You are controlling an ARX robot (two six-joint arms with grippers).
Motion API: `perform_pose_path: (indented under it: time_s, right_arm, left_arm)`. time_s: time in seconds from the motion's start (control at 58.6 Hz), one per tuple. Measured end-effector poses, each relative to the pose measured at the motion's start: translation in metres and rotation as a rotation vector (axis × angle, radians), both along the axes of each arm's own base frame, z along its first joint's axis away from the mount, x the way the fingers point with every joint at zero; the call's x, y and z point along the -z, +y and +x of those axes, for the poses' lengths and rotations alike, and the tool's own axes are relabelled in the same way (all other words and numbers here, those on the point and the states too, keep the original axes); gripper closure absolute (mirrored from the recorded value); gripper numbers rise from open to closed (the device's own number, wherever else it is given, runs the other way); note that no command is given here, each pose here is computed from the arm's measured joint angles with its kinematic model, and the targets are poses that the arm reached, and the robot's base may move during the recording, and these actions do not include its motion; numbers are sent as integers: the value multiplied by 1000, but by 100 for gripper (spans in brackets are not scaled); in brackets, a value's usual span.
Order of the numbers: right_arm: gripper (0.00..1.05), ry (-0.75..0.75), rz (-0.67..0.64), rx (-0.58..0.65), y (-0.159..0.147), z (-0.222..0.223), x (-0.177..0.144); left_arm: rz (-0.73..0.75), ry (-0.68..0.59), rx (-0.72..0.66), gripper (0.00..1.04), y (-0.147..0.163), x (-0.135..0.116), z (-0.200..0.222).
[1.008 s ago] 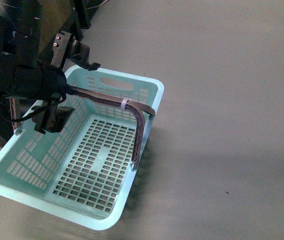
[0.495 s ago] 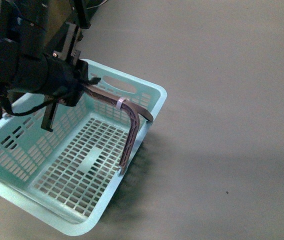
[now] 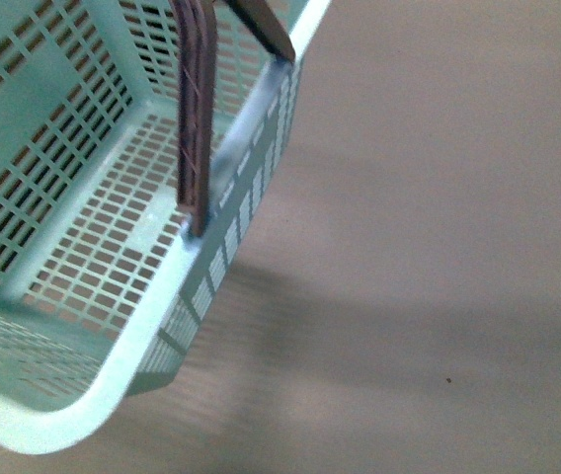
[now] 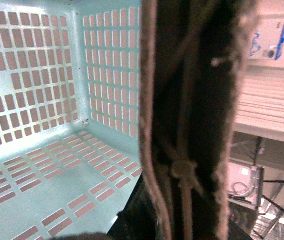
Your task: Pick lemon and mango into basket
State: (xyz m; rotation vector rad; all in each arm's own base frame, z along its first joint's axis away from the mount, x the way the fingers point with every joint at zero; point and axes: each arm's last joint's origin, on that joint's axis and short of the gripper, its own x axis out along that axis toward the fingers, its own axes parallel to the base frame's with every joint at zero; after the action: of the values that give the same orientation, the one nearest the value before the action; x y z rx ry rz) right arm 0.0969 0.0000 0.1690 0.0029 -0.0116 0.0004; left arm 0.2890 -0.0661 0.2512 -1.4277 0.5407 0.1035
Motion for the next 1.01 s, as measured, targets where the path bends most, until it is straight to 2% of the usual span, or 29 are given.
perform_pose_path:
  time_s: [0.102, 0.324, 1.008]
  right_arm:
    - [9, 0, 0, 0, 0, 0, 0]
    - [9, 0, 0, 0, 0, 0, 0]
    - [9, 0, 0, 1, 0, 0, 0]
  left_arm:
    - [-41, -60, -21, 100, 11, -34, -28]
    - [-83, -127, -10, 100, 17, -61, -52]
    - [-96, -125, -14, 100, 17, -62, -52]
